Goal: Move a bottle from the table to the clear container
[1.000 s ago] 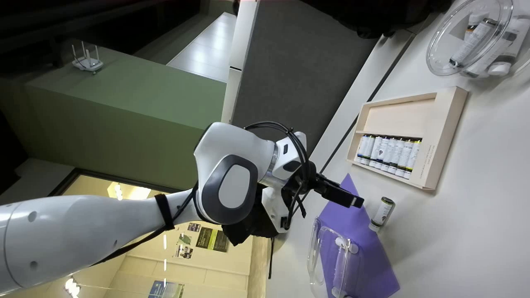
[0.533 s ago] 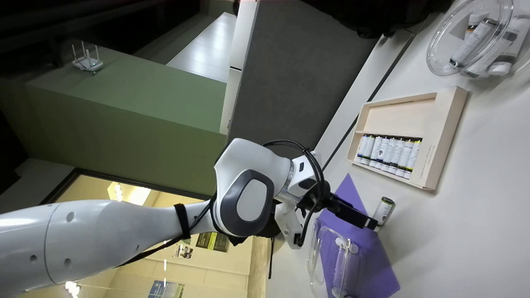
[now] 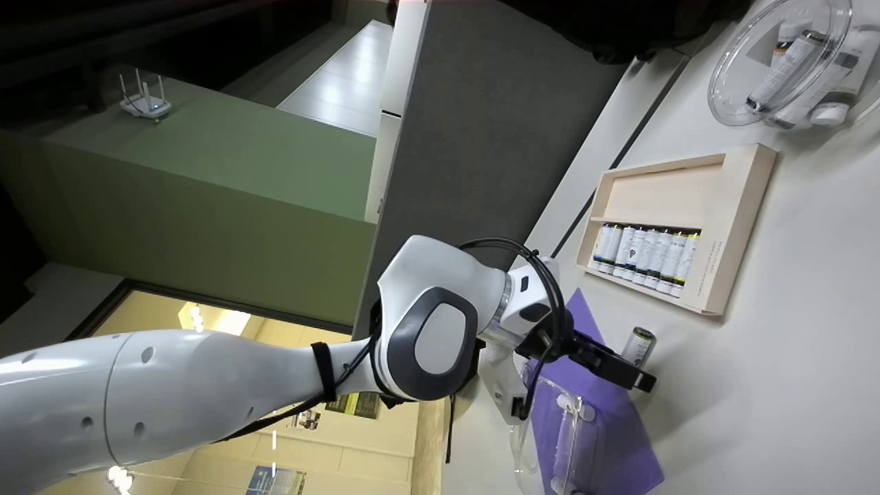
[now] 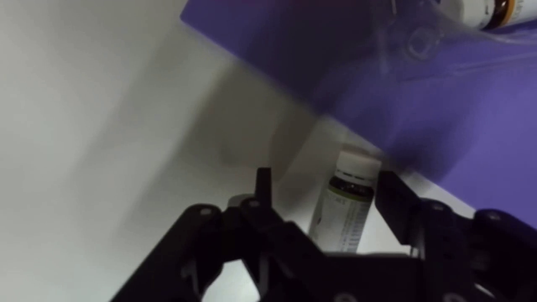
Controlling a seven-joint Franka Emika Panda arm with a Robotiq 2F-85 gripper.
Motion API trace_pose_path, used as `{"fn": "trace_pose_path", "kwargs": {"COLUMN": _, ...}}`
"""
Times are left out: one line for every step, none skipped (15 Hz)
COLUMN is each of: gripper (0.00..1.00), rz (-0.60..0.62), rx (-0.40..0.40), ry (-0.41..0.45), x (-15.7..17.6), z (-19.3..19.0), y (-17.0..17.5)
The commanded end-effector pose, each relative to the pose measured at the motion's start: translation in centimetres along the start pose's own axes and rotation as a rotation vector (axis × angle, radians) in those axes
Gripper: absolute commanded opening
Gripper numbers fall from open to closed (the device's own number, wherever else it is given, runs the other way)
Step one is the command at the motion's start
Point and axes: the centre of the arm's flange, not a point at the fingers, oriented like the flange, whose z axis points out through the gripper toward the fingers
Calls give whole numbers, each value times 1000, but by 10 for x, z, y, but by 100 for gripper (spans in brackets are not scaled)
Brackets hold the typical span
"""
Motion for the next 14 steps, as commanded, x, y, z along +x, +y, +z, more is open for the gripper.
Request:
{"fn": "trace_pose_path", "kwargs": {"gripper": 37, "rz": 9, "rx": -13, "ry": 47, "x": 0, "z": -7, "y": 2}}
{"fn": "trace_pose_path", "kwargs": {"gripper": 31, "rz": 7, "rx": -13, "ry": 52, "x": 1, "z": -9, "y": 3}}
{"fn": "trace_pose_path", "kwargs": {"gripper": 24, "rz": 4, "rx": -11, "ry": 58, "x": 2, "z": -12, "y": 5}}
{"fn": "trace_pose_path", "kwargs": {"gripper": 16, "rz": -1, "rx": -9, "ry": 44, "x": 4, "z": -15, "y": 6}}
{"fn": "trace_pose_path", "kwargs": {"gripper": 10, "rz": 2, "rx": -8, "ry": 33, "x": 6, "z": -18, "y": 9}}
{"fn": "trace_pose_path", "kwargs": {"gripper": 3, "rz": 2, "rx": -3, "ry": 17, "x": 8, "z": -23, "y": 12}}
{"fn": "trace_pose_path", "kwargs": {"gripper": 6, "rz": 0, "rx": 4, "ry": 3, "x": 8, "z": -30, "y": 15}}
{"fn": "trace_pose_path", "kwargs": {"gripper": 7, "rz": -4, "rx": 20, "ry": -3, "x": 8, "z": -45, "y": 19}}
{"fn": "trace_pose_path", "kwargs": {"gripper": 7, "rz": -10, "rx": 38, "ry": 5, "x": 7, "z": -62, "y": 23}}
{"fn": "trace_pose_path", "kwargs": {"gripper": 7, "rz": -18, "rx": 63, "ry": 34, "x": 6, "z": -84, "y": 28}}
{"fn": "trace_pose_path", "kwargs": {"gripper": 7, "rz": -25, "rx": 84, "ry": 60, "x": 6, "z": -102, "y": 30}}
{"fn": "trace_pose_path", "kwargs": {"gripper": 7, "rz": -42, "rx": 110, "ry": 80, "x": 3, "z": -120, "y": 31}}
{"fn": "trace_pose_path", "kwargs": {"gripper": 7, "rz": -65, "rx": 131, "ry": 92, "x": -1, "z": -134, "y": 29}}
{"fn": "trace_pose_path", "kwargs": {"gripper": 7, "rz": -105, "rx": 150, "ry": 78, "x": -11, "z": -144, "y": 24}}
